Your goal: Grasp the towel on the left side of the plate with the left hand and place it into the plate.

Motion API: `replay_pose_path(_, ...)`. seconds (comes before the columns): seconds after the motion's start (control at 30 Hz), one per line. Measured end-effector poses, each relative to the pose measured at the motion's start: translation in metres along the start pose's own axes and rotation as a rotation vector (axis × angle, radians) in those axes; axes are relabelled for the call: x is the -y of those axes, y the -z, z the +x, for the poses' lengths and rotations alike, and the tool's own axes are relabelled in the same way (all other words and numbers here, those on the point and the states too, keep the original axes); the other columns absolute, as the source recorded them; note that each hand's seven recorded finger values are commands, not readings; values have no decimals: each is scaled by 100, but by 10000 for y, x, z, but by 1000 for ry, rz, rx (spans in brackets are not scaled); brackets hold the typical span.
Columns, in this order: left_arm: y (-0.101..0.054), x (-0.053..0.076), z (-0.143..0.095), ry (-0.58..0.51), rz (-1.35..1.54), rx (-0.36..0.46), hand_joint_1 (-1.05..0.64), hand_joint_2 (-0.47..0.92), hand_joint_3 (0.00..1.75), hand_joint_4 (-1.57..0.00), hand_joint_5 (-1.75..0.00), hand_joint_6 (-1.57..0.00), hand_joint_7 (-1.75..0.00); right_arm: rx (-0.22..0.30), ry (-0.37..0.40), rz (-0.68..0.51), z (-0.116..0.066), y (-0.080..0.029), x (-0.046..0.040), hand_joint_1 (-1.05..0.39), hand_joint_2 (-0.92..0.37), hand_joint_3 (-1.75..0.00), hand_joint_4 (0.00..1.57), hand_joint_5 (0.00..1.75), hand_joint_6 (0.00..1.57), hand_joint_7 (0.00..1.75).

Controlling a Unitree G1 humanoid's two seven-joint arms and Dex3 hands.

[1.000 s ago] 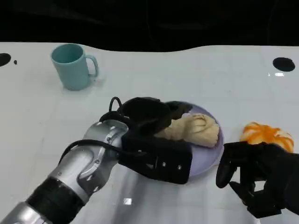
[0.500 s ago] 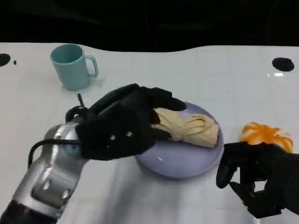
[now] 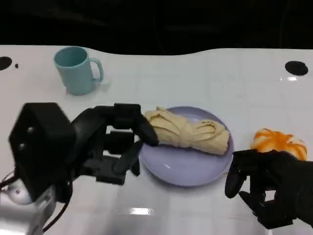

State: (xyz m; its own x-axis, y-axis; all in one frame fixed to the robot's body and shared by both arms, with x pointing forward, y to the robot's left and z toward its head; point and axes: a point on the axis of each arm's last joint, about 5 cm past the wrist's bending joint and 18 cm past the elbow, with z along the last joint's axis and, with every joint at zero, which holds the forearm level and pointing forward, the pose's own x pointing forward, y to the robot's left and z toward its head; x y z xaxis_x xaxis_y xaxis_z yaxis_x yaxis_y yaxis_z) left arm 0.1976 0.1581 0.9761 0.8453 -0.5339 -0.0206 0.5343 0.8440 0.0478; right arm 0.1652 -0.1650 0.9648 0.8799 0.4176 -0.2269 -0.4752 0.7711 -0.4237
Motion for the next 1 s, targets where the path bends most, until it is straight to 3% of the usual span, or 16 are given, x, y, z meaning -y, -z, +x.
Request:
replay_pose_path(0.13,-1,-1,-193,-3,-51,-44,-12,36,148,-92,-175,-82,-167,-2,0,0,2,-2,2,0,-57,-107,73,175,69,144)
replay_pose_path(0.4,-48,14,-404,-25,-168,-163,-6,38,151,-91,-175,-80,-167,1,4,-3,-1,2,15,-1,-56,-108,73,175,70,143)
replay_pose_path(0.7,127,-43,-362,-43,-231,-282,-5,44,146,-88,-175,-77,-171,20,15,-2,-28,47,66,2,-55,-109,75,175,71,143)
replay_pose_path(1.0,219,-75,-291,-40,-248,-277,-6,42,144,-89,-175,-79,-168,34,14,-6,-37,105,68,2,-55,-111,75,175,71,144)
